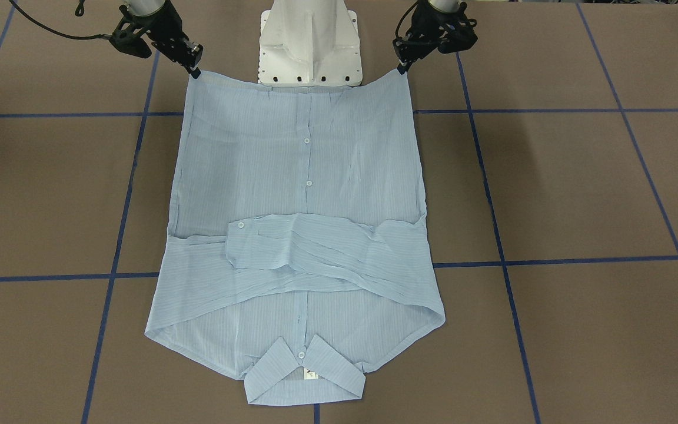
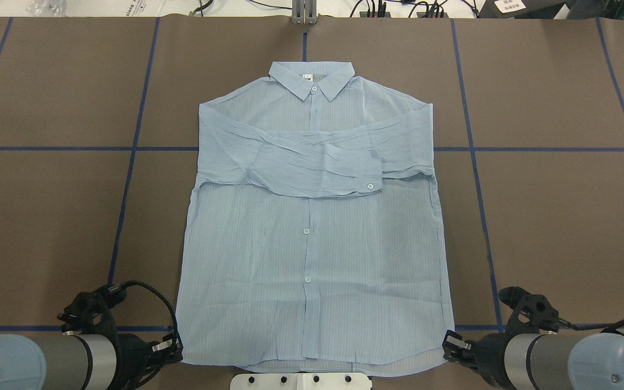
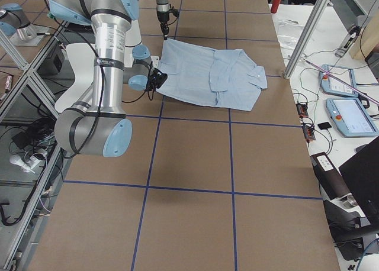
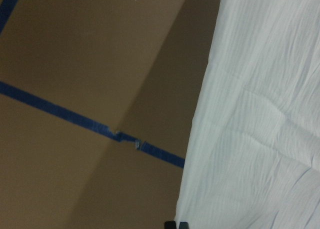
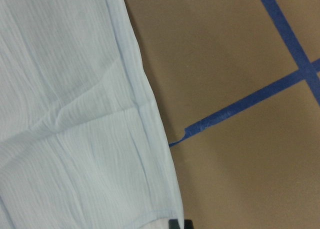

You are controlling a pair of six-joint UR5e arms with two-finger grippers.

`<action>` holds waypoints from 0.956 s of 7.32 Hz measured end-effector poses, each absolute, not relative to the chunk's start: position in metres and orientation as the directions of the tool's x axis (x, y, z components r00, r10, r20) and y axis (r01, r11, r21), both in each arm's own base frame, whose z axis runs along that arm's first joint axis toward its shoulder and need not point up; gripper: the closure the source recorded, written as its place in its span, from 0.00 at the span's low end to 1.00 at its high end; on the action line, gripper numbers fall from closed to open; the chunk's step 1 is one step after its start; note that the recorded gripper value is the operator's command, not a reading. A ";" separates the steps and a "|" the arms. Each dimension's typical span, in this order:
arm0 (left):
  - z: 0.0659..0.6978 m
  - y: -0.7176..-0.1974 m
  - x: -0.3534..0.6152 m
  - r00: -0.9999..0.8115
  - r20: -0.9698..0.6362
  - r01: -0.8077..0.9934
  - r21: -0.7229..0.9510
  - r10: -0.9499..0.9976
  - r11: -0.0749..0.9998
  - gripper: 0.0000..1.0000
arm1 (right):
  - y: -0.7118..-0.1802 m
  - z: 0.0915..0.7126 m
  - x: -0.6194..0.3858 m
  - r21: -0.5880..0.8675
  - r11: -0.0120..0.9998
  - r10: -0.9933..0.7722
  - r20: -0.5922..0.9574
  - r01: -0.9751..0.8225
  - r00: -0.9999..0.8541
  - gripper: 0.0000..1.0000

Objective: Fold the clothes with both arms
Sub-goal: 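Grasp both hem corners with both grippers and lift them, then fold the hem up toward the collar with both grippers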

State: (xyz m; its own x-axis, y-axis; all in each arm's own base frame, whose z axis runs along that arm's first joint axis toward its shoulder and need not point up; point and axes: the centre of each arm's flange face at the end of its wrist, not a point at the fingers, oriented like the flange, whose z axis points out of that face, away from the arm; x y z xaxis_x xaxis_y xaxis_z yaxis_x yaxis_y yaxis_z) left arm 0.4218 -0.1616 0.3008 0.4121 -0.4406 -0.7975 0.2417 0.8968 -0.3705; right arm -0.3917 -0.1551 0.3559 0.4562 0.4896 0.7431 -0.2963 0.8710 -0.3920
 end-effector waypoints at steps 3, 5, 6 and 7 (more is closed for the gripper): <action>0.265 -0.179 0.390 0.329 -0.827 0.255 -0.386 -0.455 0.886 1.00 | -0.184 0.327 -0.360 -0.405 0.847 0.518 0.771 -0.344 0.370 1.00; 0.249 -0.231 0.361 0.270 -0.858 0.313 -0.350 -0.436 0.883 1.00 | -0.218 0.317 -0.336 -0.406 0.811 0.546 0.783 -0.421 0.297 1.00; 0.243 -0.258 0.345 0.256 -0.870 0.335 -0.328 -0.421 0.883 1.00 | -0.231 0.307 -0.321 -0.410 0.793 0.554 0.793 -0.450 0.255 1.00; 0.239 -0.281 0.332 0.251 -0.878 0.357 -0.308 -0.408 0.882 1.00 | -0.242 0.297 -0.305 -0.414 0.777 0.559 0.801 -0.474 0.216 1.00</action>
State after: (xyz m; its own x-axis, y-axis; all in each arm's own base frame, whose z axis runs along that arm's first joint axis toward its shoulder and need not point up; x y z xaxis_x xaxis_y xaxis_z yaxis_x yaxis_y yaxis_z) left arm 0.3315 -0.2809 0.2391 0.2514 -0.4081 -0.8776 0.3566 0.8820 -0.3080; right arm -0.3053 -0.2424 0.2973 0.2158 0.5587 0.8008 -0.4742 0.7769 -0.4143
